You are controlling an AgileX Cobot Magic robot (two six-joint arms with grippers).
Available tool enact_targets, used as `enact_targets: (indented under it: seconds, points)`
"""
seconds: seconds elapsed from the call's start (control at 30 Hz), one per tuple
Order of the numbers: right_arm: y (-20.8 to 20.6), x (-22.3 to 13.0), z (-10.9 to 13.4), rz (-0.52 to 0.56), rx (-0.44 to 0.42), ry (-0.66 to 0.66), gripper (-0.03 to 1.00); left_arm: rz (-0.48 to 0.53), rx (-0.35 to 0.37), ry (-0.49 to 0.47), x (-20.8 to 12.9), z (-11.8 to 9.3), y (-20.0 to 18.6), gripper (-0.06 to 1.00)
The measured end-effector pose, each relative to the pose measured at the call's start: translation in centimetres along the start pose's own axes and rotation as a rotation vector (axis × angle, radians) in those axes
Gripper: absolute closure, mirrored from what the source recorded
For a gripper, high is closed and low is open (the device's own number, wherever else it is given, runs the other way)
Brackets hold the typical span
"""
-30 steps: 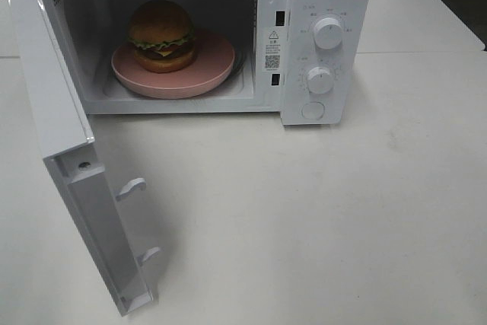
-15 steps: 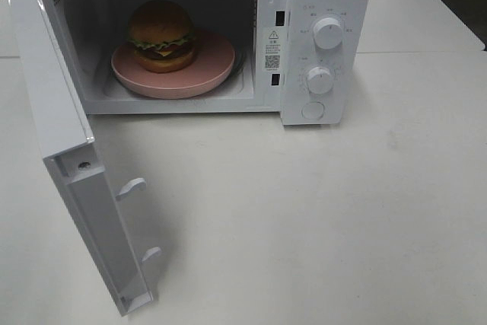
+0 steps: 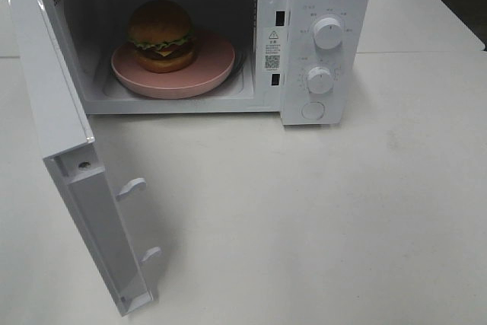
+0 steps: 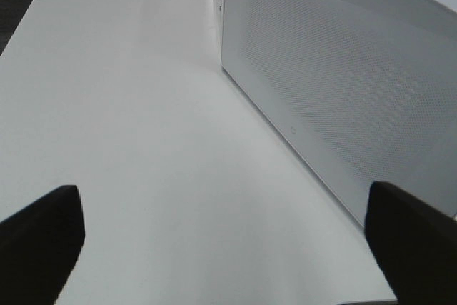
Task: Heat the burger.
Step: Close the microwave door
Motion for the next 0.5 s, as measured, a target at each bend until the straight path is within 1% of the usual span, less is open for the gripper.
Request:
enact_targets:
  seconds: [0.1,0.5]
  points:
    - [-0.28,-0.07,-0.04,-0.019,-0.004,0.004,0.21,0.0,0.0,0.0,0.0,0.0,0.0,-0.05]
    - [-0.28,-0.1,-0.04,-0.017,-0.004,0.003,0.21,0.0,0.0,0.0,0.0,0.0,0.0,-0.05]
Point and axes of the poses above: a point on each arm's last joint axis where the gripper is mounted, y pointing out along that axis toward the gripper, z along the wrist's bending axis when the last joint is at zero, x = y × z, the point moved 6 cm from there along y, pointing out along that axis toward the gripper, and after that the axes turned 10 degrees about -y, right-handed, at the moved point
